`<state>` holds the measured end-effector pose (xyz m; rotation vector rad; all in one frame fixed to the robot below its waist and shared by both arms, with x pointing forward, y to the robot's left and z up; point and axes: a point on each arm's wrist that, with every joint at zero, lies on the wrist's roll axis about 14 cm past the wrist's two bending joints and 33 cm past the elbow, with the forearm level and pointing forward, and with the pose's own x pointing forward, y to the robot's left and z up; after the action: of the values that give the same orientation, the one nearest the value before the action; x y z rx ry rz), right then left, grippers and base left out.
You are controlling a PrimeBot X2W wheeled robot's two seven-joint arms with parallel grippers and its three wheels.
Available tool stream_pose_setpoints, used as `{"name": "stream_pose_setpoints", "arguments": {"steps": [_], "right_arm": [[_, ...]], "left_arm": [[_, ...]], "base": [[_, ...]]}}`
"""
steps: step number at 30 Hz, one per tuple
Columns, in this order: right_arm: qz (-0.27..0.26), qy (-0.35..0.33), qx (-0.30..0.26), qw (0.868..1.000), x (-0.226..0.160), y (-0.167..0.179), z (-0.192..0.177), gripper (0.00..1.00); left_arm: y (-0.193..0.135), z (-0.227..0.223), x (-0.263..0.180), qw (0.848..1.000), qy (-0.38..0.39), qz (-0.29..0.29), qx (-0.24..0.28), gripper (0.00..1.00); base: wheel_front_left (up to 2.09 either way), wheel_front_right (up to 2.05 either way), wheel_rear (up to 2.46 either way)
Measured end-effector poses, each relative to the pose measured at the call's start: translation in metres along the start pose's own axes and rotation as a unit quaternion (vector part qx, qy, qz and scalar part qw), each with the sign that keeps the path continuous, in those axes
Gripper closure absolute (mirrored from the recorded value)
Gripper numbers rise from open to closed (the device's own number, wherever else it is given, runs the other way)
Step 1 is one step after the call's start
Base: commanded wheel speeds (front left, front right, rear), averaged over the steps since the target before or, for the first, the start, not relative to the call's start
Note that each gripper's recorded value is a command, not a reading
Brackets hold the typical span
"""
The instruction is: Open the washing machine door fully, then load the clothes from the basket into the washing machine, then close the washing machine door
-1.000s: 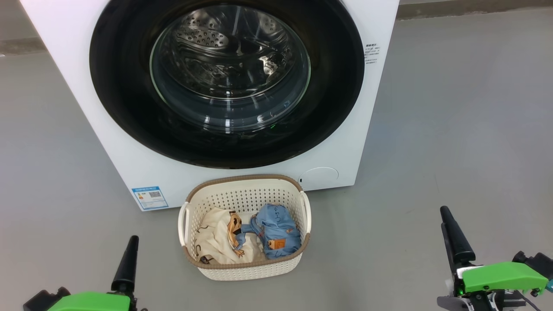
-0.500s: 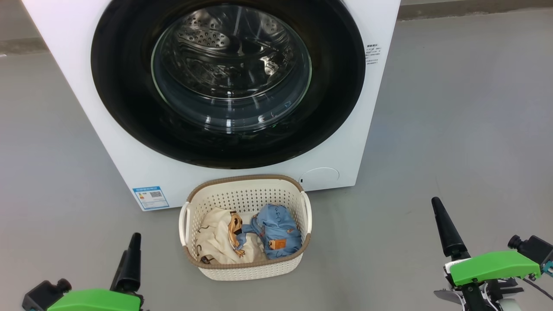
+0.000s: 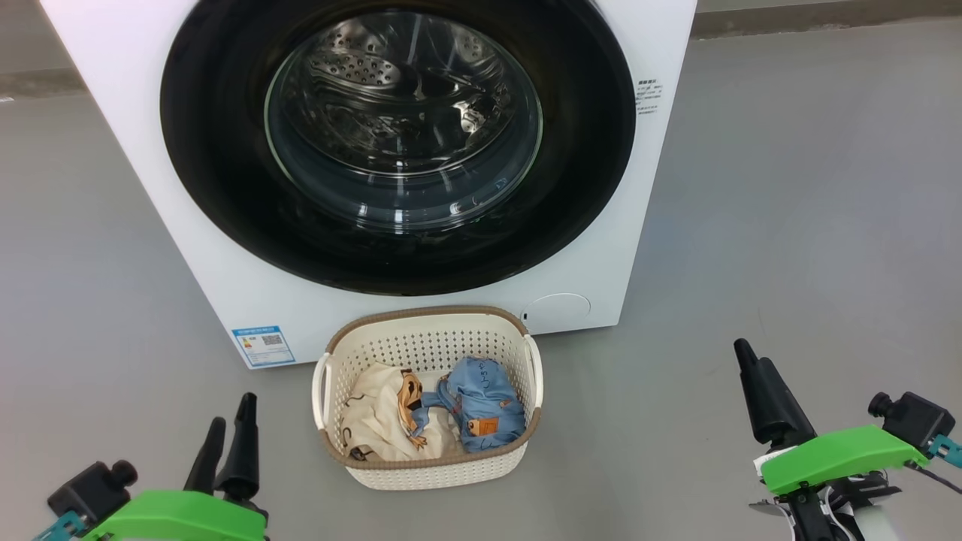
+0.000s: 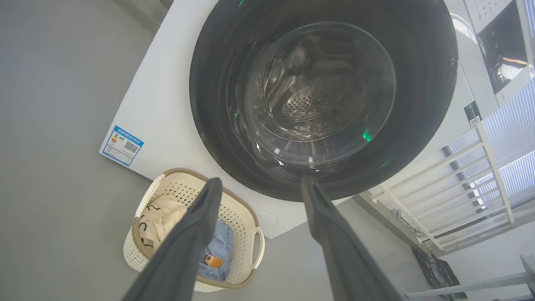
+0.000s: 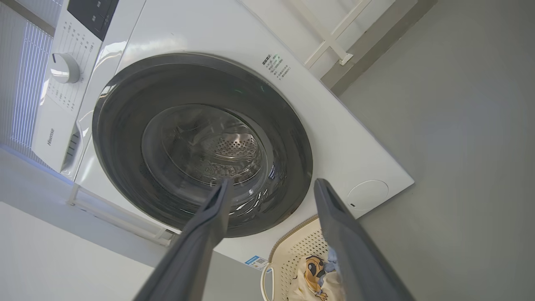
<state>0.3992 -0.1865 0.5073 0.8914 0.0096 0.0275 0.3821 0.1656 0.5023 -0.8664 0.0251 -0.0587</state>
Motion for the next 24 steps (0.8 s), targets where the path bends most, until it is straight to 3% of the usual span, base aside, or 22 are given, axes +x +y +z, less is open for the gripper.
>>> {"name": "stream_pose_setpoints", "arguments": {"steps": [11,24], "right_arm": [[0.018,0.01,-0.078,0.997,0.007,0.008,-0.001,0.0],[0.025,0.028,-0.167,0.985,0.011,0.009,-0.007,0.0]], "left_arm": [[-0.004,0.001,-0.001,0.995,0.002,-0.018,0.095,0.0],[-0.009,-0.001,-0.002,0.979,-0.001,-0.035,0.203,0.0]], "base": [[0.0,0.0,0.0],[0.0,0.0,0.0]]}}
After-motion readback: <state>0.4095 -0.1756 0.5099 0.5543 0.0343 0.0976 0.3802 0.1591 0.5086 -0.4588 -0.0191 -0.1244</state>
